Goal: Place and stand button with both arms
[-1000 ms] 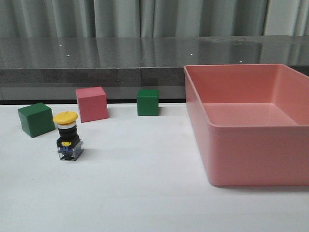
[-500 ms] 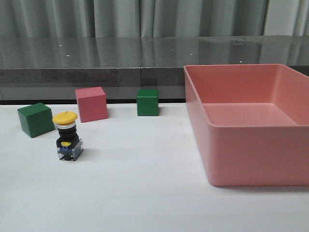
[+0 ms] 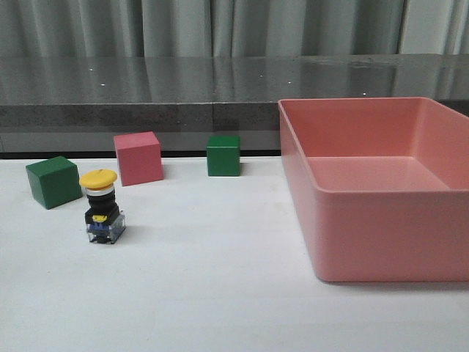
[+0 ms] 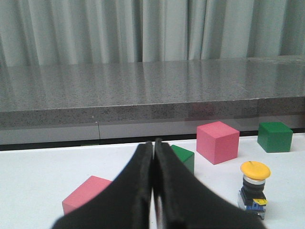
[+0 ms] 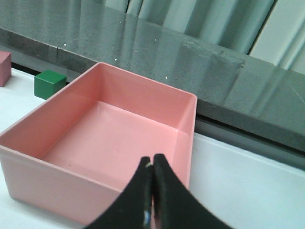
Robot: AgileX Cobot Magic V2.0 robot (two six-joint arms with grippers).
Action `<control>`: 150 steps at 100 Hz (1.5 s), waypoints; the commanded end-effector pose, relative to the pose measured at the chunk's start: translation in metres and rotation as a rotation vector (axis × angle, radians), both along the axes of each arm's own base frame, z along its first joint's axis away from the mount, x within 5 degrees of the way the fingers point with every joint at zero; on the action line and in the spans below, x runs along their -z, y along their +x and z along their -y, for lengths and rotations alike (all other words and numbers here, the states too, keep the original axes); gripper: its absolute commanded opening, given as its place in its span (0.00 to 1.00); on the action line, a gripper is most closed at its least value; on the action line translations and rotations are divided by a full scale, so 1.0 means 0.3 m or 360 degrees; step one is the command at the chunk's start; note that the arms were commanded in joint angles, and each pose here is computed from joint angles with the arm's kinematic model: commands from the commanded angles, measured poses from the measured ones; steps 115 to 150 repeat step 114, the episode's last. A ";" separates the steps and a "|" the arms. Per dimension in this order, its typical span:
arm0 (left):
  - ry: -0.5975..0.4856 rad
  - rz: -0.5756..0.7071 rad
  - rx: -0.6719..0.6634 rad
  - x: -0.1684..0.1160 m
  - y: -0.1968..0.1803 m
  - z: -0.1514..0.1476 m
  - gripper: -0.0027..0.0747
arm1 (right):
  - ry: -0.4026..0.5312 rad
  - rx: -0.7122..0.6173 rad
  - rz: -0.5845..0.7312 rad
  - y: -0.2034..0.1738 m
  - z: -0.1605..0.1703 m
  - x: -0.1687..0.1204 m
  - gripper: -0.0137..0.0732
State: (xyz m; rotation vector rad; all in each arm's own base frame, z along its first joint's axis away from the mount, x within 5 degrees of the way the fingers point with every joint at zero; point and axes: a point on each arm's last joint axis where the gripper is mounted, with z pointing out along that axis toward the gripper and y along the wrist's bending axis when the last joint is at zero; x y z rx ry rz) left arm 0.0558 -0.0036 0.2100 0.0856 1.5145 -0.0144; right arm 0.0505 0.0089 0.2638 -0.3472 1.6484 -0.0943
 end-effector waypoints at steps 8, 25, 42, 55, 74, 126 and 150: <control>-0.0004 0.0096 0.0003 0.023 -0.003 0.001 0.01 | 0.0273 0.0046 0.0165 0.015 0.004 -0.013 0.09; -0.0004 0.0096 0.0003 0.023 -0.003 0.001 0.01 | 0.0482 0.0077 0.0204 0.028 0.009 0.059 0.09; -0.0004 0.0096 0.0003 0.023 -0.003 0.001 0.01 | 0.0517 0.0068 0.0273 0.005 0.012 0.133 0.09; -0.0004 0.0096 0.0003 0.023 -0.003 0.001 0.01 | 0.0534 0.0059 0.0305 0.011 0.010 0.173 0.09; -0.0004 0.0096 0.0003 0.023 -0.003 0.001 0.01 | 0.0533 0.0062 0.0291 0.011 0.011 0.175 0.09; -0.0004 0.0096 0.0003 0.023 -0.003 0.001 0.01 | 0.0532 0.0062 0.0292 0.011 0.011 0.175 0.09; -0.0004 0.0096 0.0003 0.023 -0.003 0.001 0.01 | 0.0532 0.0062 0.0292 0.011 0.011 0.175 0.09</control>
